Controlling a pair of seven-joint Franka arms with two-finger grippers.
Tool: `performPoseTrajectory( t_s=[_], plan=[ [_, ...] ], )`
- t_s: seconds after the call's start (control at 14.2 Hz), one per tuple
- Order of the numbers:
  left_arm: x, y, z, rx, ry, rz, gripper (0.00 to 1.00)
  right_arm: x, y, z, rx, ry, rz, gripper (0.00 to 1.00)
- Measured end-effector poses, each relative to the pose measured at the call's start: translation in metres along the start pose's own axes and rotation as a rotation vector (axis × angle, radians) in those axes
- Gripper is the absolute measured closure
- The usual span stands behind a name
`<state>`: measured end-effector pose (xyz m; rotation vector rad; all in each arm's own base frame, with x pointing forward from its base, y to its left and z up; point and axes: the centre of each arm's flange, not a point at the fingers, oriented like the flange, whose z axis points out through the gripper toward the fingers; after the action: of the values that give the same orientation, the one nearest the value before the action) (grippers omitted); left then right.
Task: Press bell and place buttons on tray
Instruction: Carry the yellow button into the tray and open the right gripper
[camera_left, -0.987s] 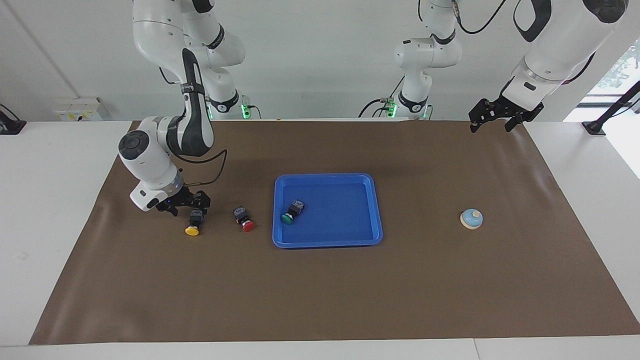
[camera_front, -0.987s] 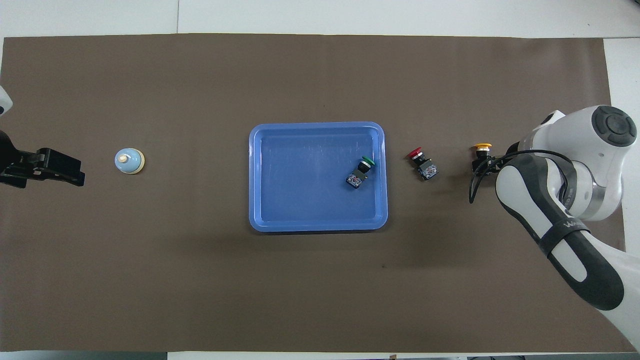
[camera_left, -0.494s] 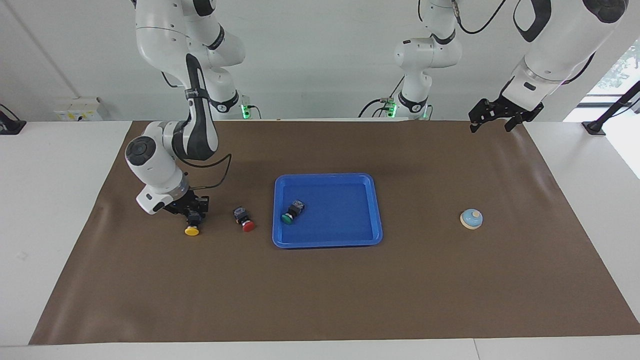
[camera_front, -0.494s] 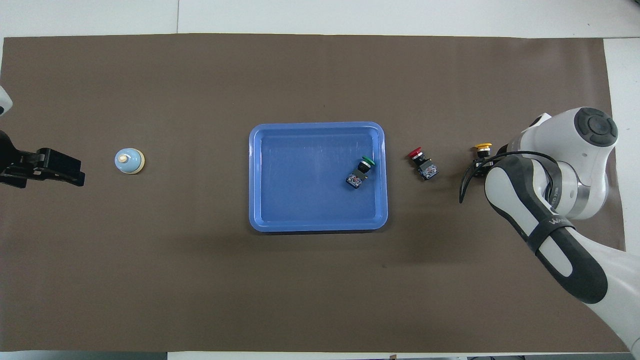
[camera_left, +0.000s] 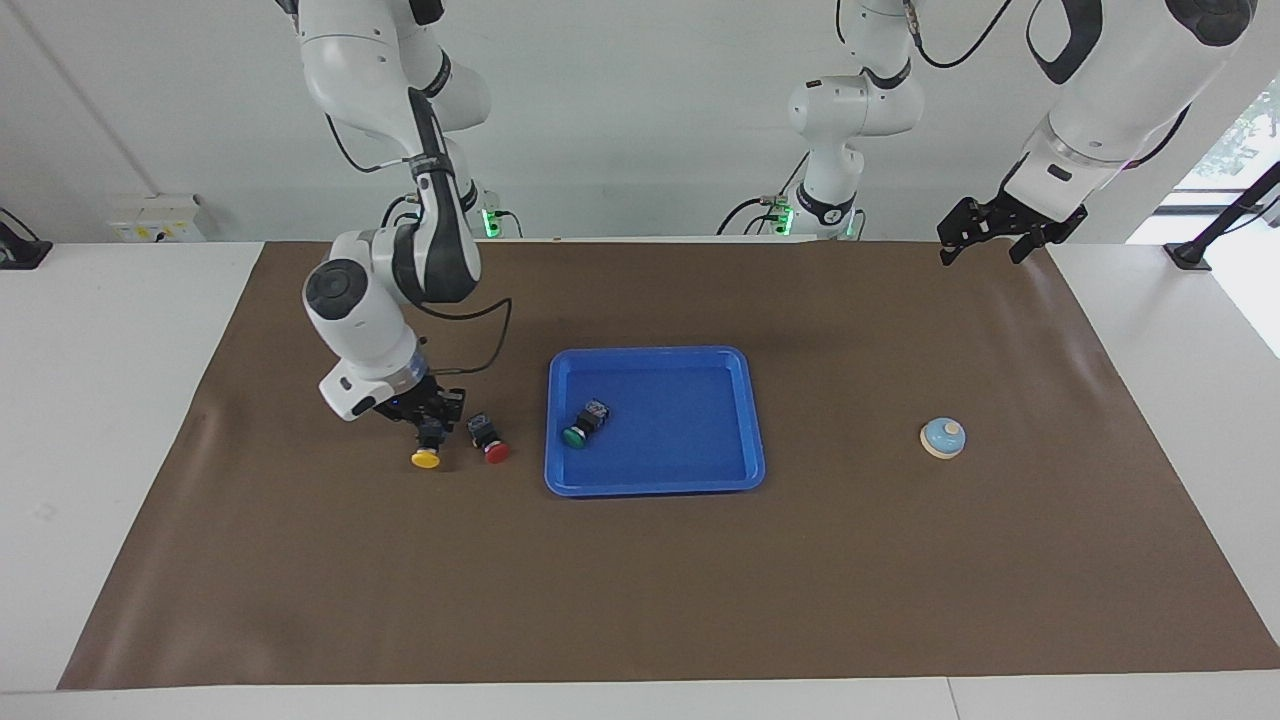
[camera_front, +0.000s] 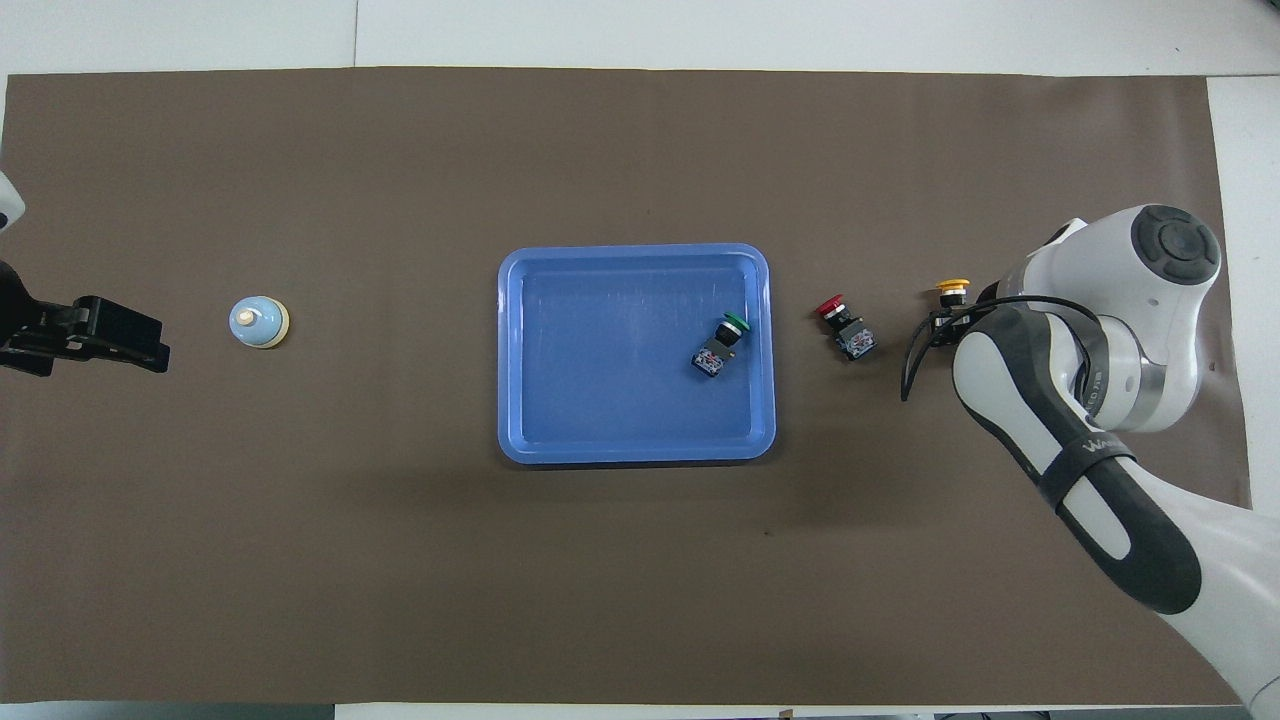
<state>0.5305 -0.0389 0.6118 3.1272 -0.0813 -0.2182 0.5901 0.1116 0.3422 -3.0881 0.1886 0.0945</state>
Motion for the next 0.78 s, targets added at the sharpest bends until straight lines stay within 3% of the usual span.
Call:
performPoseTrajectory(
  t_s=[0.28,0.56,0.78],
  plan=[
    [0.000,0.000,0.000,0.000,0.000,0.000,0.00,-0.022,-0.122,-0.051,0.027,0.052,0.113,0.59],
    [0.000,0.000,0.000,0.000,0.000,0.000,0.00,-0.020,-0.195,-0.038,0.096,0.039,0.214,0.59],
    [0.000,0.000,0.000,0.000,0.000,0.000,0.00,-0.006,-0.216,-0.009,0.134,0.063,0.253,0.59]
  ],
)
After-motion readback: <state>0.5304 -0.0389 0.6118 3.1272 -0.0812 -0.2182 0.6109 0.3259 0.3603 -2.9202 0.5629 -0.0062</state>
